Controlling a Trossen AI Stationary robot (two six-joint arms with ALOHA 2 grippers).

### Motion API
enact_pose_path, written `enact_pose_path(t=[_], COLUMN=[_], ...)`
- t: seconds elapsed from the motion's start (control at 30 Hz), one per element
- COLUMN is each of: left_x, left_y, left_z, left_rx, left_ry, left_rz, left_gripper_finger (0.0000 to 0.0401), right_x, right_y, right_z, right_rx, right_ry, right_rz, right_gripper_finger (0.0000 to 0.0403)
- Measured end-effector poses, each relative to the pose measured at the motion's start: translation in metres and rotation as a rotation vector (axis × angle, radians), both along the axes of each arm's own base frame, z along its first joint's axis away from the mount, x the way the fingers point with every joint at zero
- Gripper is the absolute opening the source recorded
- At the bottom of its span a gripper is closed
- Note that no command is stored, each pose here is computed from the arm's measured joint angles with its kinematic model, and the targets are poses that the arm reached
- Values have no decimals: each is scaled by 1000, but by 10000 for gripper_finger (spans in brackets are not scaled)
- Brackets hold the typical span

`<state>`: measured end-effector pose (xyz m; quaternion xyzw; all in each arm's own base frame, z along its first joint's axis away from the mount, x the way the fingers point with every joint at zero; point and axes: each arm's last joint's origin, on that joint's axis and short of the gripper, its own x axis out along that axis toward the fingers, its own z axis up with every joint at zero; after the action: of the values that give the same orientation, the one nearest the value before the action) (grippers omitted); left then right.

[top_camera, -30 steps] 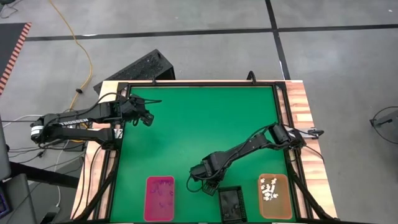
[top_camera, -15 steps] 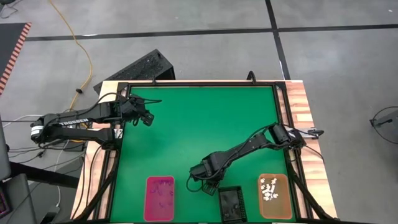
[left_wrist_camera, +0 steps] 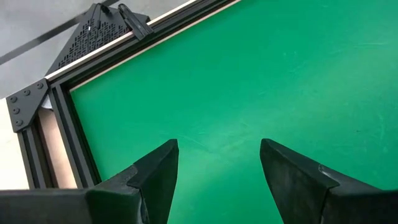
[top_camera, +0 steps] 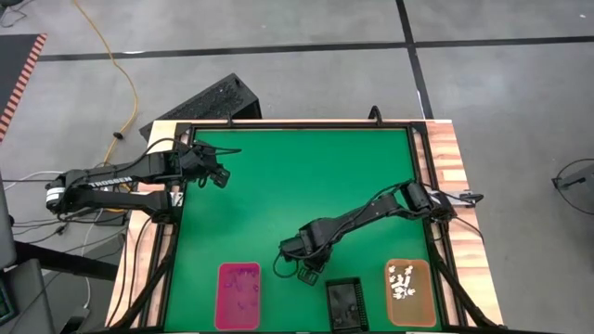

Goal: Sort Halloween decoration
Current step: Put the black skull toy into the black organizing bin

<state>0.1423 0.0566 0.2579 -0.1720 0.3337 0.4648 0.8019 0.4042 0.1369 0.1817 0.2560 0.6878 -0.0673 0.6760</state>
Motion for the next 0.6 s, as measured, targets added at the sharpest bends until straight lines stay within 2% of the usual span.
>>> enact_pose_path(t=[0.3,0.47,0.6], left_x=[0,0,0], left_y=[0,0,0], left_z=[0,0,0], left_rx=[2,0,-5], left_ry=[3,-1,-10], left_rz=[-2,2,11], left_gripper_finger=[219,219,219], right_x=[1,-16,-31], right_y=[3,30,56], right_z=[39,67,70], right_rx=[5,-4,-8], right_ry=[17,76,118], right_rz=[46,102,98], right_gripper_finger=[112,112,113])
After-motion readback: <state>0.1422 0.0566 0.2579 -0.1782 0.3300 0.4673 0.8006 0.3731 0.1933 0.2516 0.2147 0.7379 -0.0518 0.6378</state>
